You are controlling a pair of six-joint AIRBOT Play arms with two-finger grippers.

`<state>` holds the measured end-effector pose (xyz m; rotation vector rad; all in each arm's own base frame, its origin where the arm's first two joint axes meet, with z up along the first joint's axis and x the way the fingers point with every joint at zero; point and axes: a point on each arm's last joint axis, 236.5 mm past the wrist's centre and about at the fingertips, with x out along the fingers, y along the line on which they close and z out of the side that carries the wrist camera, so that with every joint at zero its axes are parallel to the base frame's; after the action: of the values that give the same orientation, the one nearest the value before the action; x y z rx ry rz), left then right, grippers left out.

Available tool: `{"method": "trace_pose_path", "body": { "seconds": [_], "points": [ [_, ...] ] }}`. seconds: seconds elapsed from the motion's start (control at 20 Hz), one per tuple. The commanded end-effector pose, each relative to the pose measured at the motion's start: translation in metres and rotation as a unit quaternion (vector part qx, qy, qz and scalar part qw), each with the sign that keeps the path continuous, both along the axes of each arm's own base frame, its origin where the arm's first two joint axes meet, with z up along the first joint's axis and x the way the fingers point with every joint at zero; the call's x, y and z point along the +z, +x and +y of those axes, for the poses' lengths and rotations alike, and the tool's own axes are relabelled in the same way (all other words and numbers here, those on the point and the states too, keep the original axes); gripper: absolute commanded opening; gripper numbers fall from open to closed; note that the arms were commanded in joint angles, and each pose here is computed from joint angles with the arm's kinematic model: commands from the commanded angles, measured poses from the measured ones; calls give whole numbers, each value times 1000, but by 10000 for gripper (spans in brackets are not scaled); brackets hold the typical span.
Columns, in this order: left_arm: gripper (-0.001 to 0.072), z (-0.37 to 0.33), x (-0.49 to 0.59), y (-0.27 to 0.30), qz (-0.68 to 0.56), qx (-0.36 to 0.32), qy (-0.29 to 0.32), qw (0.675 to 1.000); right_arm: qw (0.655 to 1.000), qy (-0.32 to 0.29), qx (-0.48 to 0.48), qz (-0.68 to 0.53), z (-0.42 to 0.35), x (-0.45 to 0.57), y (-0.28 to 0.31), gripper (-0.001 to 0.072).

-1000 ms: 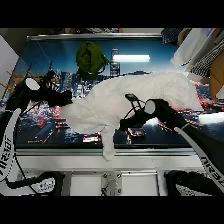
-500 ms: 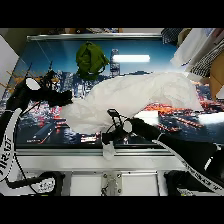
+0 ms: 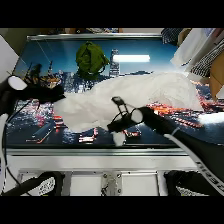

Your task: Fold the clothes and pants, and hang the long-sleeved shirts on hangers.

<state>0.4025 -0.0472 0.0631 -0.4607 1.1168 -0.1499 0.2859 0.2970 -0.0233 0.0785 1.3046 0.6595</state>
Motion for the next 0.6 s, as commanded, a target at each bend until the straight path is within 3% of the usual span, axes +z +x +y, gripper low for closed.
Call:
{"method": "trace_pose_path", "body": {
  "seconds": [0.0,0.3,0.4,0.55],
  "points": [
    [12,16,88,-28,-100,34,6,994,989,-77,-46,-121,-116,115,45,12],
    [12,-17,241,-135,-313,57,-31,948,910,-41,-244,-334,-251,329,21,11],
    [11,-30,259,-163,-333,58,-64,939,885,-28,-303,-353,-275,353,8,11],
    [12,-49,258,-179,-319,46,-109,941,886,-19,-338,-317,-281,344,2,12]
  ]
}}
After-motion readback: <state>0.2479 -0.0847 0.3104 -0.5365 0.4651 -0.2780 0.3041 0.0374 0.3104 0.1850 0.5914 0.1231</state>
